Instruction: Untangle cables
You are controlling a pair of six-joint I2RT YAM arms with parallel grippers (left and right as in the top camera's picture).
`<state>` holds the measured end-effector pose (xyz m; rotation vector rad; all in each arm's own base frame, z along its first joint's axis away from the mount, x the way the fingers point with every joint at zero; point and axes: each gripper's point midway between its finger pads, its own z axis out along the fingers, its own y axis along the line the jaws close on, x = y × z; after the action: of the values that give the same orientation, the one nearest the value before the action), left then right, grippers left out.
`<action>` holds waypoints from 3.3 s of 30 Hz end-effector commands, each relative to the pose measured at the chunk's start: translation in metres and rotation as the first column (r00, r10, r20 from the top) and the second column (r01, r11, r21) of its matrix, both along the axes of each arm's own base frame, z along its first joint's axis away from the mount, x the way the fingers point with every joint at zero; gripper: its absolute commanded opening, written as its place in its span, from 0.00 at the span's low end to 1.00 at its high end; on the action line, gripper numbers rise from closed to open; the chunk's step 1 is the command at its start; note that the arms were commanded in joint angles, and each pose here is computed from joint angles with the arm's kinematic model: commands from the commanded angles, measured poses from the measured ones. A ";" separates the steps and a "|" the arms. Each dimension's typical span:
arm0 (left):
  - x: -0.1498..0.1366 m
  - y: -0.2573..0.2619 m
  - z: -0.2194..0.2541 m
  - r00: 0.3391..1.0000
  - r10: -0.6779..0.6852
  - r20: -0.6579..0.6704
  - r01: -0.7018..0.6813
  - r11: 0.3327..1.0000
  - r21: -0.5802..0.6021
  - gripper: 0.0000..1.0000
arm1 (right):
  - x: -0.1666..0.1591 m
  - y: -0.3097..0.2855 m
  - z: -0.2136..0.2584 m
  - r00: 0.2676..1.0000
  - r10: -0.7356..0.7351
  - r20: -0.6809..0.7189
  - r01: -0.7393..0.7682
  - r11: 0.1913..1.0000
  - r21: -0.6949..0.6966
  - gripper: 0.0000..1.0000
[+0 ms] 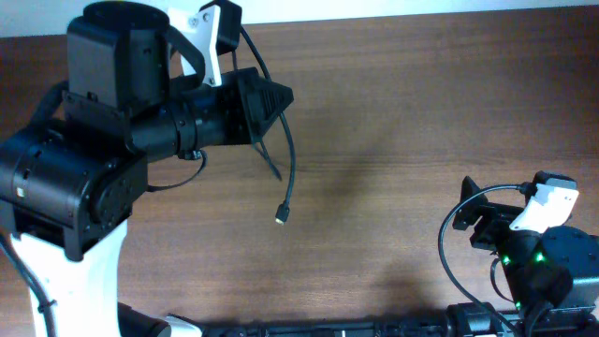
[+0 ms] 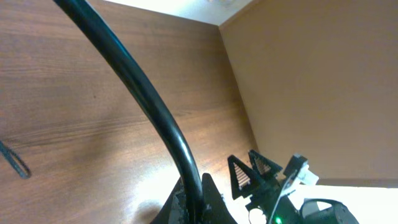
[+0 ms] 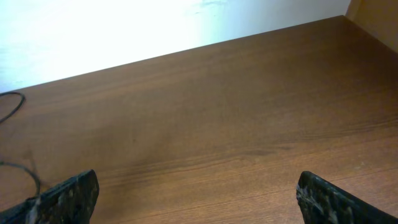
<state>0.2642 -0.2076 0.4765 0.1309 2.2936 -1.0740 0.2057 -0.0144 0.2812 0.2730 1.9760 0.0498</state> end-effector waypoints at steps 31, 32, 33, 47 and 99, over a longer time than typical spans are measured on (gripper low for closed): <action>0.149 0.012 -0.376 0.930 0.031 -0.366 0.279 0.590 0.757 0.00 | 0.025 -0.001 -0.047 0.972 -0.003 -0.235 0.001 1.000 -0.009 1.00; 0.145 0.012 -0.385 0.927 0.031 -0.373 0.290 0.570 0.769 0.00 | 0.025 -0.001 -0.047 0.972 -0.003 -0.235 0.001 1.000 -0.009 1.00; 0.138 0.013 -0.396 0.925 0.035 -0.379 0.304 0.530 0.791 0.00 | 0.025 -0.001 -0.047 0.972 -0.003 -0.235 0.001 1.000 -0.009 1.00; 0.072 0.044 -0.421 0.837 0.228 -0.497 0.404 0.356 0.843 0.99 | 0.023 -0.001 -0.049 0.970 -0.003 -0.245 0.001 1.000 -0.009 1.00; 0.000 0.060 -0.531 0.731 0.384 -0.564 0.345 0.506 0.791 0.30 | 0.019 -0.001 -0.055 0.962 -0.004 -0.274 0.001 1.000 -0.010 1.00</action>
<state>0.3113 -0.1540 -0.0031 0.0218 3.1195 0.3475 0.2247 -0.0135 0.2256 0.2860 2.2532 0.0096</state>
